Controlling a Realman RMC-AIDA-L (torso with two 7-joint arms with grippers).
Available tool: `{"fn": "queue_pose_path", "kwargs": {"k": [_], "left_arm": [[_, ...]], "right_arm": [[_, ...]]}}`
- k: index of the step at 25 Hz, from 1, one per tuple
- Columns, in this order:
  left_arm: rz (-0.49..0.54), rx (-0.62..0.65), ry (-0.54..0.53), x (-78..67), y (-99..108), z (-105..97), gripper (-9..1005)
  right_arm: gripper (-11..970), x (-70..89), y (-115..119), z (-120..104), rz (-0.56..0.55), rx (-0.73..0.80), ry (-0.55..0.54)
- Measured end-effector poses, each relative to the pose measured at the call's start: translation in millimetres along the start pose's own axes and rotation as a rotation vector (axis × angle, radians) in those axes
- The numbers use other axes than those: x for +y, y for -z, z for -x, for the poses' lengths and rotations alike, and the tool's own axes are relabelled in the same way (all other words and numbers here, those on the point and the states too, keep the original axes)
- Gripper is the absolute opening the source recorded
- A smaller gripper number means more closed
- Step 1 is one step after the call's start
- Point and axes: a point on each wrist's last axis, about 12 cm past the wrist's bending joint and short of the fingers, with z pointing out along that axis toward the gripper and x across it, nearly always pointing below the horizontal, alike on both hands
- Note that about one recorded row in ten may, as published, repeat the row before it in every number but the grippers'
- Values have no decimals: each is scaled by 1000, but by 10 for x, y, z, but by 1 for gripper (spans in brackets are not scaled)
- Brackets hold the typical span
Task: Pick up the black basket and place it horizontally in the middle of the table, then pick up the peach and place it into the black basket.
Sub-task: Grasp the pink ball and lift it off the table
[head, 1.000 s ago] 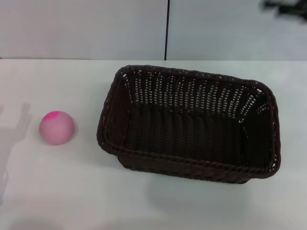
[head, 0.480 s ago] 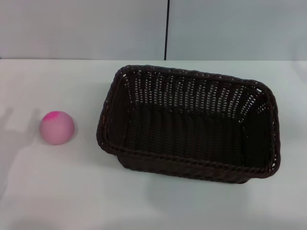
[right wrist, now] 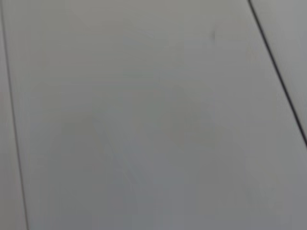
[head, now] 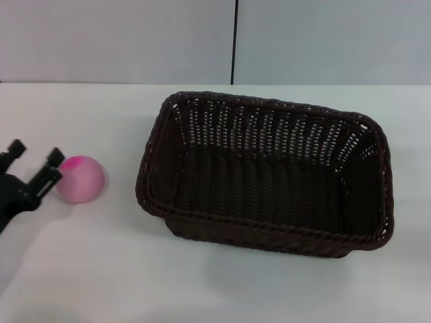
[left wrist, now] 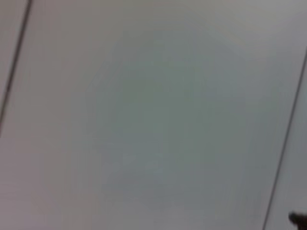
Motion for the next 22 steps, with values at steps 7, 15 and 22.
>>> {"fn": "queue_pose_path", "kwargs": {"k": [7, 15, 22], "left_arm": [[-30, 75, -15, -62, -196, -85, 785], [-38, 133, -35, -66, -266, -138, 717], [-48, 122, -102, -83, -193, -145, 653]], "right_arm": [[430, 23, 74, -90, -38, 6, -19], [430, 46, 59, -124, -37, 6, -18], [430, 53, 44, -130, -33, 7, -21]]}}
